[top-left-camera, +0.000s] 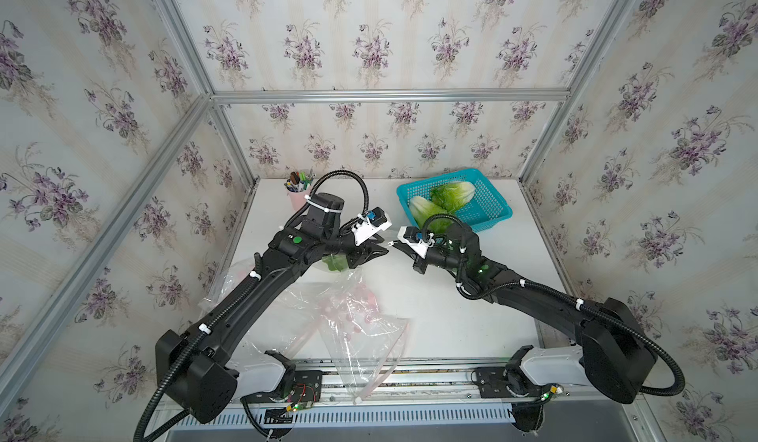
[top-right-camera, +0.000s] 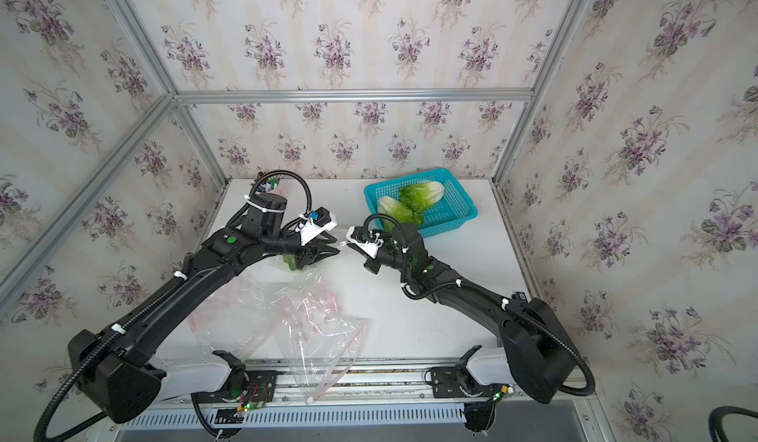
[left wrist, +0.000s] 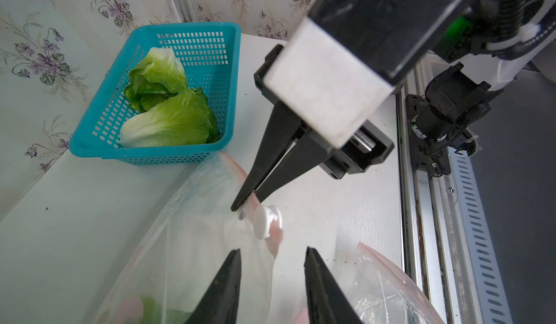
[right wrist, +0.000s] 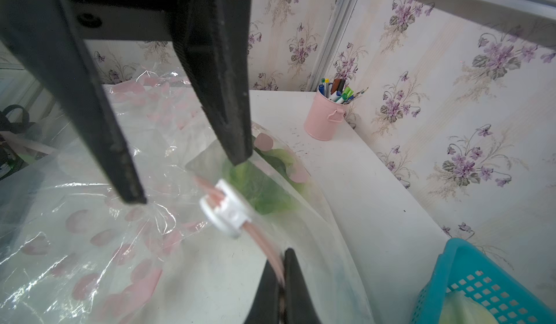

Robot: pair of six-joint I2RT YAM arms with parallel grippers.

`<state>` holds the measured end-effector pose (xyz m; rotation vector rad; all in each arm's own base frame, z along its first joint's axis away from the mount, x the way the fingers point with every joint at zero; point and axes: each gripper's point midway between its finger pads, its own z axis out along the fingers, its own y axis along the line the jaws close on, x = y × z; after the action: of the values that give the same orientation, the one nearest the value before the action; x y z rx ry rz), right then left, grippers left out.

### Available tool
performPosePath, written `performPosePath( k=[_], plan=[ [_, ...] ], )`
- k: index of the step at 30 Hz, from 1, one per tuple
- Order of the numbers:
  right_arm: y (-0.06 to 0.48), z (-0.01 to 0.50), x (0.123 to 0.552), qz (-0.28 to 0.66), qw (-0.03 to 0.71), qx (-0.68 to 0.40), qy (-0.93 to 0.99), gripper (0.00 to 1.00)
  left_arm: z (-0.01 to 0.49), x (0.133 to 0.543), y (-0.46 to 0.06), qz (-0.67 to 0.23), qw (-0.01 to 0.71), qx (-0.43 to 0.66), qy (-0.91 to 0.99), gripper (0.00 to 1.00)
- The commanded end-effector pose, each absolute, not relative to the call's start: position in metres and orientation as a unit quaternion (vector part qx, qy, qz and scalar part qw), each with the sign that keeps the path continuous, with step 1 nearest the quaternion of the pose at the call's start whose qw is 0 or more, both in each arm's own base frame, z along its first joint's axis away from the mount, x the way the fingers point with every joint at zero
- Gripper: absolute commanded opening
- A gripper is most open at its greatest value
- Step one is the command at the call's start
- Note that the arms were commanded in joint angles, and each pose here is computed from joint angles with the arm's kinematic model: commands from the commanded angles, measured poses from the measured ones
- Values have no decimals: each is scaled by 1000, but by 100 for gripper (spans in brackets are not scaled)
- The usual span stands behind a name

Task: Open the zip-top bag and take out the chinese cabbages
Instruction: Pick up the zipper food storage bag at the center of the board.

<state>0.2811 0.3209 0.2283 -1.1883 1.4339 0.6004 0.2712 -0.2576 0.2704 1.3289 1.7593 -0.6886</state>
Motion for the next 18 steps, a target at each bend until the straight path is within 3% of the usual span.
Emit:
performPosePath(
  k=[1, 5, 13, 18],
  plan=[
    [322, 231, 276, 263, 551, -511, 605, 0, 270, 275, -259, -263, 408, 535, 691, 37],
    [322, 235, 277, 262, 558, -509, 601, 0, 263, 277, -260, -260, 401, 536, 696, 35],
    [321, 242, 274, 264, 567, -509, 592, 0, 252, 282, -261, -253, 391, 534, 706, 21],
    [321, 244, 273, 262, 571, -511, 587, 0, 250, 284, -263, -257, 386, 533, 708, 0]
  ],
)
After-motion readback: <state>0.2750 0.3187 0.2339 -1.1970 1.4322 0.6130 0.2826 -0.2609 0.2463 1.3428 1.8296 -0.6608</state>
